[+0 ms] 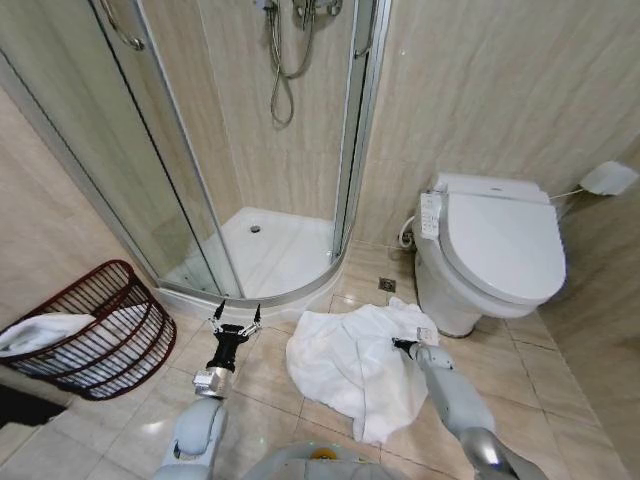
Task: Discard the used towel into the hamper.
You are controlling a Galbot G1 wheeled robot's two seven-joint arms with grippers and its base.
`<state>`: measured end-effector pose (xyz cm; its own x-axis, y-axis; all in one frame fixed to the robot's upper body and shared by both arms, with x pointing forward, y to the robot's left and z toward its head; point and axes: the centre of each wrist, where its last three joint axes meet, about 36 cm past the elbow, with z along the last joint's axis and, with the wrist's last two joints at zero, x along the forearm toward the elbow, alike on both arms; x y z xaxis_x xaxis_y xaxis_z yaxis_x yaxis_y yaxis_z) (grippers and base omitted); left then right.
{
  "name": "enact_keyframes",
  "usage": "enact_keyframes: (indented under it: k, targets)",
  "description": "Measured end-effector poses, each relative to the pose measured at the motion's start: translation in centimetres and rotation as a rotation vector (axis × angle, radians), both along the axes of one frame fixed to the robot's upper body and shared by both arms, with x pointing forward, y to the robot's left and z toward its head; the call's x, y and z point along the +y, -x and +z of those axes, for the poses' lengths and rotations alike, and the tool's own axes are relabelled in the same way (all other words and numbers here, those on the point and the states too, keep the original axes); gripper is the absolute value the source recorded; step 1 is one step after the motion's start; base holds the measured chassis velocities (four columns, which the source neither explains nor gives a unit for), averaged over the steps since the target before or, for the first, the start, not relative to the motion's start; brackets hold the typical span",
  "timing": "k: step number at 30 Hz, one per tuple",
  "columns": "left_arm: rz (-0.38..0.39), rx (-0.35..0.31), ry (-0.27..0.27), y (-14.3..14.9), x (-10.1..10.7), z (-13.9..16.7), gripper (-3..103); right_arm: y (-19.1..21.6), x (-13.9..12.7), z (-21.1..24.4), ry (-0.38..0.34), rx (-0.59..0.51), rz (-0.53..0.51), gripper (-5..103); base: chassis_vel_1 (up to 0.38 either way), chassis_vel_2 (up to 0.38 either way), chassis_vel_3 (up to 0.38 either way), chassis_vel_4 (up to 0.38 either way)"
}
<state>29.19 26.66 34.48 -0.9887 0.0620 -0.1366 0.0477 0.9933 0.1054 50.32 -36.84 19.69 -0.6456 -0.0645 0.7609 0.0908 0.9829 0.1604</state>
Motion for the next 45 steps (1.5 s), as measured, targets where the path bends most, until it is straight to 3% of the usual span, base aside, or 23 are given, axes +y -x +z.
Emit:
enact_keyframes:
  k: [9, 17, 25, 31, 36, 45]
  targets:
    - [-0.006, -0.004, -0.002, 0.0, 0.0, 0.1, 100, 0.2, 0.0, 0.4, -0.005, -0.059, -0.049, 3, 0.0, 0.0, 0.0, 0.0]
    - [-0.012, -0.01, 0.003, 0.2, 0.3, 0.2, 100, 1.5, 2.2, 3.7, 0.103, -0.222, -0.089, 3, 0.0, 0.0, 0.0, 0.0]
    - [-0.027, -0.024, 0.02, 0.4, 0.5, -0.2, 100, 4.2, 4.7, 11.6, 0.244, -0.495, -0.053, 3, 0.0, 0.0, 0.0, 0.0]
    - [-0.029, -0.034, 0.034, 0.4, 0.8, -0.4, 100, 6.9, 6.5, 17.5, 0.269, -0.652, 0.004, 3, 0.0, 0.0, 0.0, 0.0]
    - [-0.028, -0.046, 0.04, 0.4, 1.1, -0.6, 100, 10.9, 8.5, 25.8, 0.267, -0.804, 0.052, 3, 0.0, 0.0, 0.0, 0.0]
    - [-0.012, -0.058, 0.06, 1.2, 1.6, -0.8, 100, 15.5, 8.1, 33.7, 0.264, -0.904, 0.093, 3, 0.0, 0.0, 0.0, 0.0]
